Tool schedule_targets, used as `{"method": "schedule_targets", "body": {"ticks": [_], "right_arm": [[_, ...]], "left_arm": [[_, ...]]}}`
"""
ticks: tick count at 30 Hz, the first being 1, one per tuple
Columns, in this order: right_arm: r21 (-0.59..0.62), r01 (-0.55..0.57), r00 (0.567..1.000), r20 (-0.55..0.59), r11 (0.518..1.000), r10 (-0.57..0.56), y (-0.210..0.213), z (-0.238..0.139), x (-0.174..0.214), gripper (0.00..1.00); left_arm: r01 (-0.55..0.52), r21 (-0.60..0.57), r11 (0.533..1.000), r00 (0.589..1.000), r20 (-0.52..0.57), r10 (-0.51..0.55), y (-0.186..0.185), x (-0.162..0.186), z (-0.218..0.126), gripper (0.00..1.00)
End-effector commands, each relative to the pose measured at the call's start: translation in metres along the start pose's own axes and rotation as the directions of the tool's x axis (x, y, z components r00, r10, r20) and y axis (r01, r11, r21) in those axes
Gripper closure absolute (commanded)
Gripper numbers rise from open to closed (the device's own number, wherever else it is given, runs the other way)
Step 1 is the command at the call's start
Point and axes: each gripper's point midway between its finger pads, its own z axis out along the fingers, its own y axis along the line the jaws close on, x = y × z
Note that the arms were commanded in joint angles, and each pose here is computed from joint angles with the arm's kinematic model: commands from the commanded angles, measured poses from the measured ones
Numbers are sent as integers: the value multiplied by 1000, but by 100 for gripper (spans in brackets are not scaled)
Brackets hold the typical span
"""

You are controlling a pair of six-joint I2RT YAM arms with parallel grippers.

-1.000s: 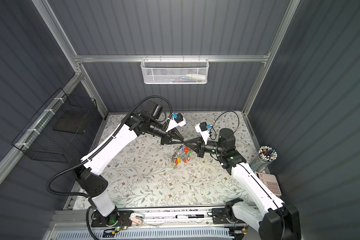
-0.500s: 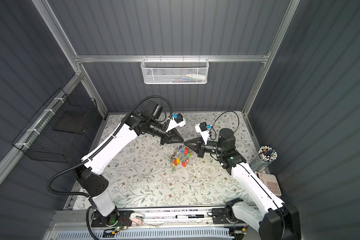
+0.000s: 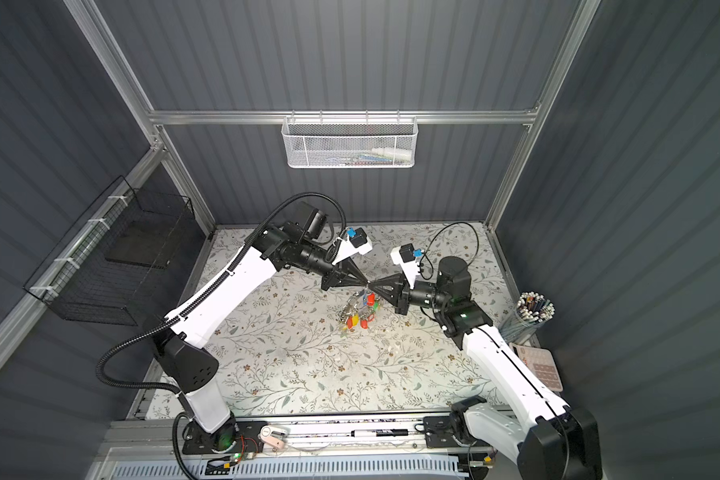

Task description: Put the keys on the keyring

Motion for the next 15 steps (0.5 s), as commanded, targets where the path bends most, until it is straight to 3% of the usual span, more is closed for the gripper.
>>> {"method": "schedule_targets", "body": {"ticks": [1,8,12,15], "right_arm": [[-40,74,997,40,996,-73,14,-1,-14,100],[-30,68,997,43,997,-67,12,-2,-16,100],[27,48,997,59,998,-49,7,-5,-21,80],[89,39,994,96,995,-48,5,-13,-27,75]], "left_arm": [[-8,3,1000,1000,-1,8,-2,-4,-1,96],[-11,3,1000,998,69,11,-5,-14,-3,100],[-10,-36,999,988,155,15,-4,-24,-8,100],[0,-53,999,971,239,12,-6,-32,-12,100]]}}
